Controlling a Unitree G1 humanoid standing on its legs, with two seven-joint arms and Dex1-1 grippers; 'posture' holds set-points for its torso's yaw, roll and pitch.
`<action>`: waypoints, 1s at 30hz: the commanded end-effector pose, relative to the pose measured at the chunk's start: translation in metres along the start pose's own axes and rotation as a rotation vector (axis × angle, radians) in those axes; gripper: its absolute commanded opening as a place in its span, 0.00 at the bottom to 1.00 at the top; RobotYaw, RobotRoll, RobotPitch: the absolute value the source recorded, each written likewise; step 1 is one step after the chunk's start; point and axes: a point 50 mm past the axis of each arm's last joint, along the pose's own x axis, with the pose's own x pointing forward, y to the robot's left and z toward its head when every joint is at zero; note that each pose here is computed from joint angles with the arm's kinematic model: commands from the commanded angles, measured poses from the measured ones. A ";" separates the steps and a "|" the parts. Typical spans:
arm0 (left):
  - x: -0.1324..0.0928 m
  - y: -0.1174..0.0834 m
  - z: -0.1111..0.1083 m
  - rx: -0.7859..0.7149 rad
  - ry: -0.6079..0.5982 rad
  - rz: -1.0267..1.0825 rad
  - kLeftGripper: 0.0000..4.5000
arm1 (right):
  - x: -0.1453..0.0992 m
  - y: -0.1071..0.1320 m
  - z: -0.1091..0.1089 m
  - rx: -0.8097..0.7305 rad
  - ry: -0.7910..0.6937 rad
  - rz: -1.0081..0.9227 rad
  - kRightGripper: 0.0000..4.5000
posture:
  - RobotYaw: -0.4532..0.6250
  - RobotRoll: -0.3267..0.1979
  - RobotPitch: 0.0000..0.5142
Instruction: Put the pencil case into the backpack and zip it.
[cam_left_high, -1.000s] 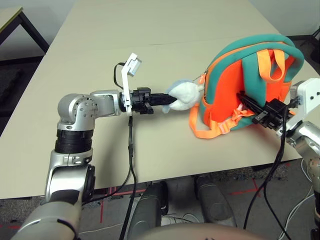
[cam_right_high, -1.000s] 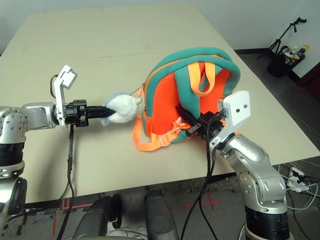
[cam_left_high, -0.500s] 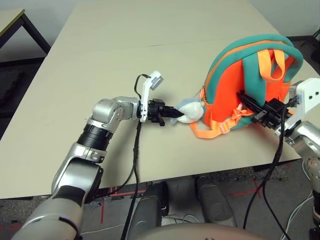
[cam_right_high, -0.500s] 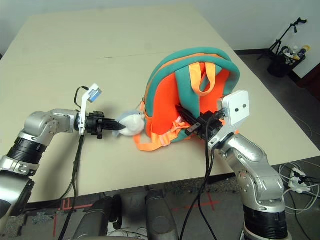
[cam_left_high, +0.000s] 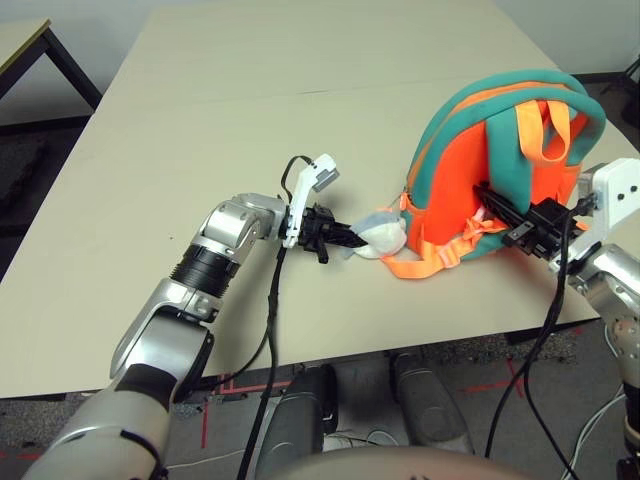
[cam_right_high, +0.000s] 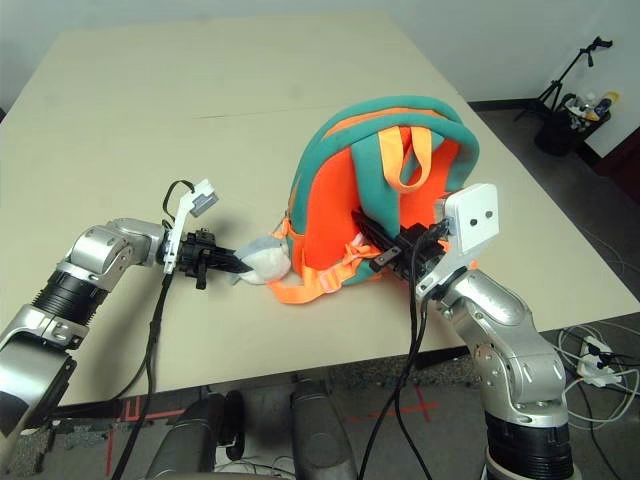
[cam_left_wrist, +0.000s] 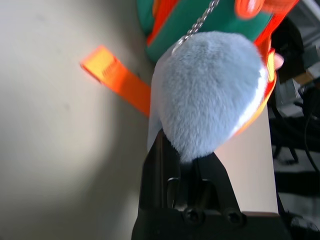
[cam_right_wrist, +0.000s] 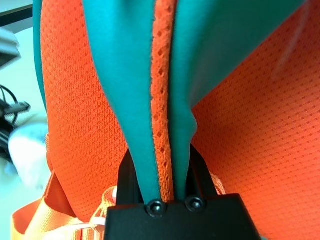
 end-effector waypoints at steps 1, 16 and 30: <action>-0.024 -0.016 0.031 0.053 -0.111 -0.030 0.39 | 0.001 0.003 -0.002 0.003 -0.001 0.019 0.05 | 0.28 0.62 0.30; -0.105 -0.051 0.067 -0.119 -0.637 0.222 1.00 | -0.020 0.000 0.012 -0.013 -0.019 -0.026 0.49 | 0.31 0.62 0.28; -0.082 -0.033 0.020 -0.194 -0.572 0.408 1.00 | -0.067 0.000 0.046 -0.083 0.051 -0.146 0.99 | 0.22 0.62 0.28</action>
